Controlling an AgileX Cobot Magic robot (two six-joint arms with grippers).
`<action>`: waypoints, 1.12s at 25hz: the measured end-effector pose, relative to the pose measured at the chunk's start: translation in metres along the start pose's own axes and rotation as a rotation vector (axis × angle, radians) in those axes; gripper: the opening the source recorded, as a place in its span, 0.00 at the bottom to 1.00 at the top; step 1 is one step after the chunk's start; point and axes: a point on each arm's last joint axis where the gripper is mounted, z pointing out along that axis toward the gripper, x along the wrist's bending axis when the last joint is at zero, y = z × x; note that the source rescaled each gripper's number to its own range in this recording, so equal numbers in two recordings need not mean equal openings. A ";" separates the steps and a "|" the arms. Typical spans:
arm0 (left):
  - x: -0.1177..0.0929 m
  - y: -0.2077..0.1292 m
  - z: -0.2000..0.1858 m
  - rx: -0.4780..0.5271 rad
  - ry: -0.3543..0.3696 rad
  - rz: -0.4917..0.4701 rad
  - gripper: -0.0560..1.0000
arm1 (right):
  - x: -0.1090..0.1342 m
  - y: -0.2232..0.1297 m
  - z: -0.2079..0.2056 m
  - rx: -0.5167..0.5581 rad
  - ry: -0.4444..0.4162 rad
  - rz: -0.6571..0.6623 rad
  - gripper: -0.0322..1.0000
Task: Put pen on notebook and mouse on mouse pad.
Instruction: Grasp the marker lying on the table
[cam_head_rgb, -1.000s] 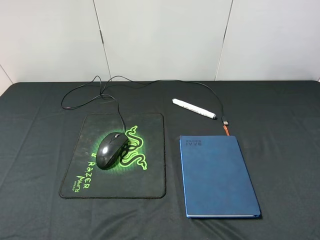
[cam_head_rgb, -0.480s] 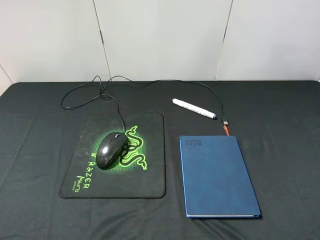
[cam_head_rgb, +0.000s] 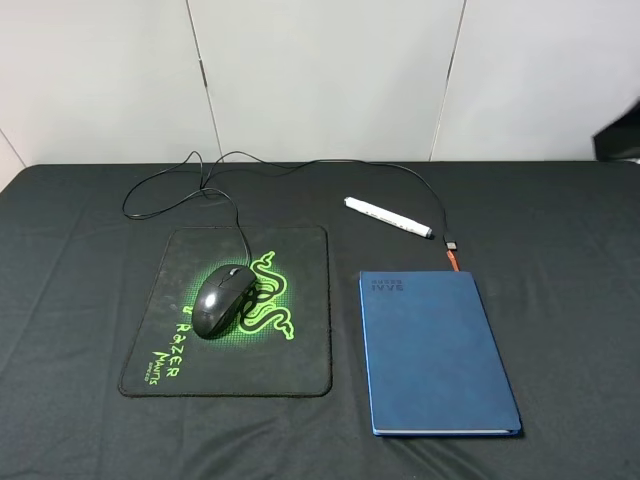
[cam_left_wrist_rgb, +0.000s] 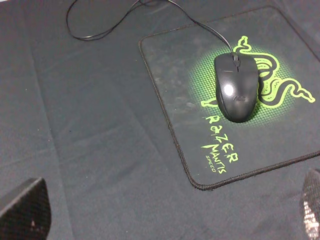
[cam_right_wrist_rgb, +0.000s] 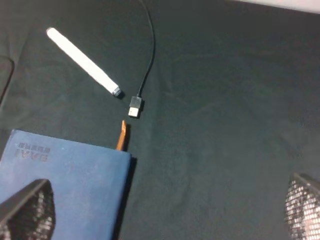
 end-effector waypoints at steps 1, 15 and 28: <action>0.000 0.000 0.000 0.000 0.000 0.000 1.00 | -0.001 0.006 0.004 0.006 0.010 -0.018 1.00; 0.000 0.000 0.000 0.000 0.000 0.000 1.00 | 0.015 0.066 0.090 0.100 0.171 -0.269 1.00; 0.000 0.000 0.000 0.000 0.000 0.000 1.00 | 0.108 0.094 0.192 0.212 0.330 -0.511 1.00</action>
